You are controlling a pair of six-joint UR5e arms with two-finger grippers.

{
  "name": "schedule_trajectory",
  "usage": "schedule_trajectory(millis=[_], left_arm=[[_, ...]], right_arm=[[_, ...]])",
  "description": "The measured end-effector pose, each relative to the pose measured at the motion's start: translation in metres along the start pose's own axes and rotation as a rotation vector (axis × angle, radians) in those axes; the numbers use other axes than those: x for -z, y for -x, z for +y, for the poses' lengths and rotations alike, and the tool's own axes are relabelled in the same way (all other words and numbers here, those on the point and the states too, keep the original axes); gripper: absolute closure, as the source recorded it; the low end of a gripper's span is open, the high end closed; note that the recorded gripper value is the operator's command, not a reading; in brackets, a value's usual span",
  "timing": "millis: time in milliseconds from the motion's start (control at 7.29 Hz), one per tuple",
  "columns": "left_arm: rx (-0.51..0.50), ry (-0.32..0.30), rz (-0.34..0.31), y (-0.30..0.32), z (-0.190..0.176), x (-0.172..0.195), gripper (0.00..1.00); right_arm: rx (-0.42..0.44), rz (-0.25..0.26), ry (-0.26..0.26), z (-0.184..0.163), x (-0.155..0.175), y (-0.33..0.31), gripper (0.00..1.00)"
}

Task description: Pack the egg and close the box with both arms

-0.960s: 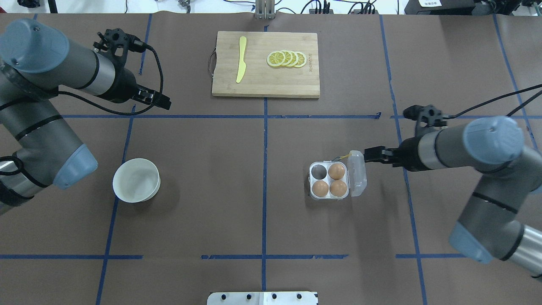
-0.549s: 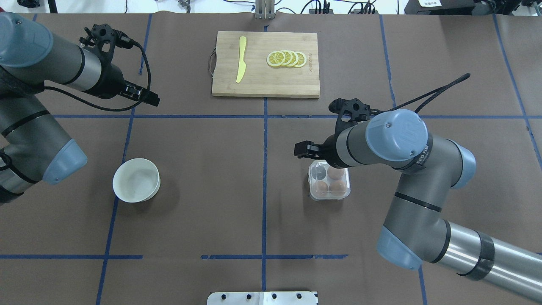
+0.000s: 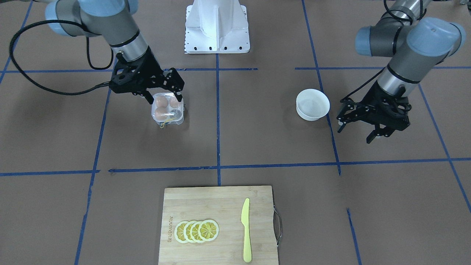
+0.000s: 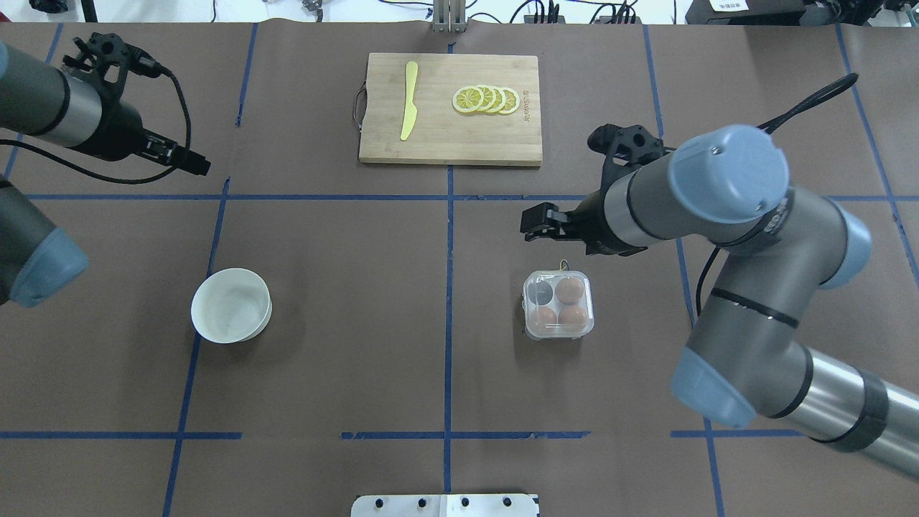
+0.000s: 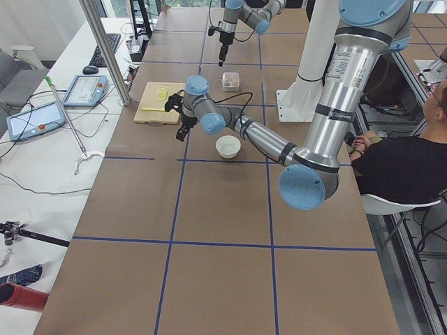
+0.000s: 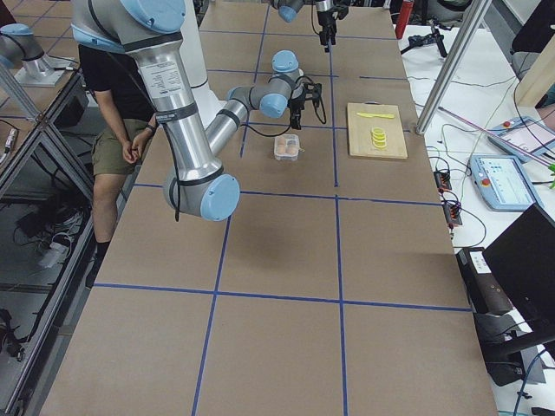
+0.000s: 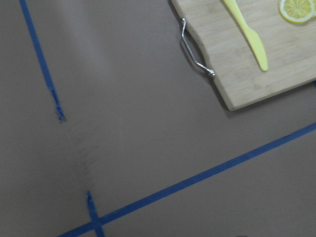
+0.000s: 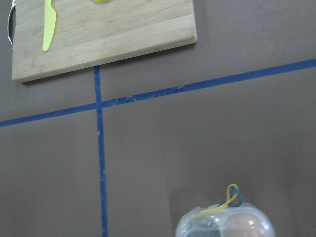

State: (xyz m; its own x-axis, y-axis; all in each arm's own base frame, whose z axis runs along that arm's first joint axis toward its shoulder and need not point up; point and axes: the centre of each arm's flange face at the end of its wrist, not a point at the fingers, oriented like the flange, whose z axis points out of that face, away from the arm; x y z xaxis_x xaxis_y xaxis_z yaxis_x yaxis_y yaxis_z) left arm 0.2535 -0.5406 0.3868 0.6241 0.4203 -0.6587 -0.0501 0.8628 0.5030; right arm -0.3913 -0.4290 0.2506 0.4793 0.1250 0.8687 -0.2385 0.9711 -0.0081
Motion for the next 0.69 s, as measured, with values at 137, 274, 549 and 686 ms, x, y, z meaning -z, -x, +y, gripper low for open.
schedule_trajectory(millis=[137, 274, 549, 686], left_arm=[[-0.041, 0.013, -0.033, 0.043, 0.015, 0.011, 0.08], [-0.084, 0.022, -0.079, 0.092, 0.03, 0.026, 0.01], [-0.149, 0.048, -0.184, 0.198, 0.067, 0.062, 0.01], [-0.144, 0.063, -0.215, 0.255, 0.088, 0.084, 0.01]], right_arm=[[0.009, 0.011, 0.018, -0.025, 0.022, -0.037, 0.0], [0.048, 0.03, 0.033, -0.05, 0.046, -0.084, 0.0], [0.158, 0.095, 0.039, -0.094, 0.099, -0.215, 0.0], [0.209, 0.124, 0.033, -0.109, 0.129, -0.286, 0.0]])
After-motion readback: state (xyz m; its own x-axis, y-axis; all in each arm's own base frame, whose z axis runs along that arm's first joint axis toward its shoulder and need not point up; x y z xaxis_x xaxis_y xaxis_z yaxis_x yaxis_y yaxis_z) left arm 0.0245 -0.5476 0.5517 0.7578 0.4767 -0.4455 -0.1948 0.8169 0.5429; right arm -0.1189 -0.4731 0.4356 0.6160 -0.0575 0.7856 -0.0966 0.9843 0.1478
